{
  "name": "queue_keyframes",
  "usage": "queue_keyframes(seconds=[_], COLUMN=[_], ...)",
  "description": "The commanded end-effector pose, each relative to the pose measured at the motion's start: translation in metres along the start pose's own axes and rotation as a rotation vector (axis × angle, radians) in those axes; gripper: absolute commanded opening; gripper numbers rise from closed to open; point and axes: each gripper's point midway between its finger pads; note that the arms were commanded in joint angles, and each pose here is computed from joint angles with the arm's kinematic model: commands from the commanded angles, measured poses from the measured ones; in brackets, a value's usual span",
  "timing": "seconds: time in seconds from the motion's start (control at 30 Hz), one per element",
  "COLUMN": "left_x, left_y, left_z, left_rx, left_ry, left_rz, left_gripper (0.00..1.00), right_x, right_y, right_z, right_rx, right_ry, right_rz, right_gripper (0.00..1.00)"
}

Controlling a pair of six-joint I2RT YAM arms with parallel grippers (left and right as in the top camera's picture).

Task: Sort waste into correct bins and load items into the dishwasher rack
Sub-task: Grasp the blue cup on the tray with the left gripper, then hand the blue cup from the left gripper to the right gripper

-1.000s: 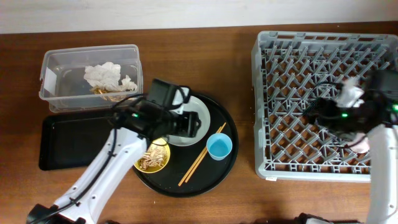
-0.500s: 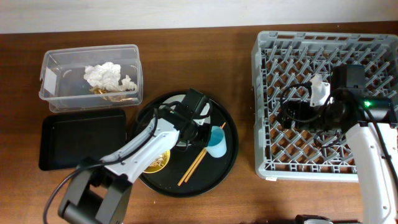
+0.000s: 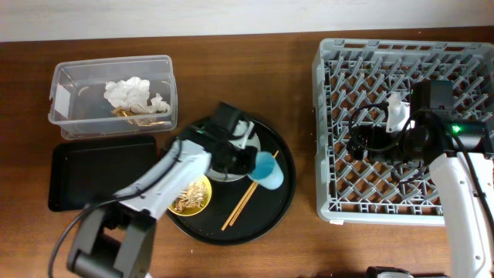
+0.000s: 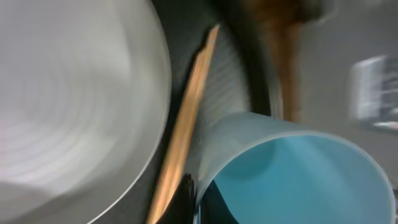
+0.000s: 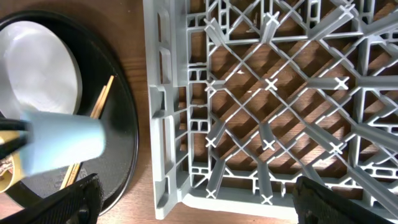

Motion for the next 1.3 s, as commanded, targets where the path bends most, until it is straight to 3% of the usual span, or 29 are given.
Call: queue_keyframes(seconds=[0.0,0.1,0.23,0.47,0.7,0.83,1.1,1.13,1.2,1.27], left_x=[-0.064,-0.088,-0.117,-0.122,-0.134,-0.134,-0.134,-0.134,-0.133,-0.133], left_y=[-0.058,-0.069,-0.100,-0.128,-0.146,-0.146,-0.146,-0.146,-0.146,-0.146], left_z=[0.021,0.033,0.035,0.024,0.013,0.012,0.012,0.012,0.013,0.013], left_rx=[-0.001,-0.028,0.041,0.080,0.127,0.124,0.122,0.123,0.134,0.183], left_ry=[0.003,0.011,0.051,0.102,0.166,0.171,0.172,0.171,0.157,0.131], left_rz=[-0.424,-0.584,-0.785,-0.852,-0.925,-0.926,-0.925,-0.925,-0.922,-0.925], left_gripper=[0.00,0.00,0.00,0.00,0.01,0.00,0.00,0.02,0.31,0.44], right_x=[-0.006,-0.012,-0.035,-0.057,-0.056,-0.057,-0.056,-0.056,-0.055,-0.050], right_y=[0.011,0.057,0.109,0.146,0.170,0.172,0.171,0.171,0.170,0.166], right_z=[0.007,0.016,0.027,0.029,0.026,0.028,0.032,0.032,0.032,0.032], right_rx=[-0.057,-0.225,-0.384,-0.523,-0.635,-0.650,-0.668,-0.668,-0.669,-0.671], right_ry=[-0.035,-0.115,-0.263,-0.381,-0.391,-0.405,-0.425,-0.425,-0.420,-0.406], right_rz=[0.048,0.316,0.667,0.881,0.914,0.916,0.908,0.907,0.896,0.864], right_gripper=[0.98,0.98,0.98,0.99,0.99,0.77,0.66,0.66,0.62,0.60])
Point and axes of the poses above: each gripper's point midway between its finger pads, its own x axis out along the fingers, its own y axis along the line the jaws close on, z = x × y, and after that the axes turned 15 degrees about -x, right-handed
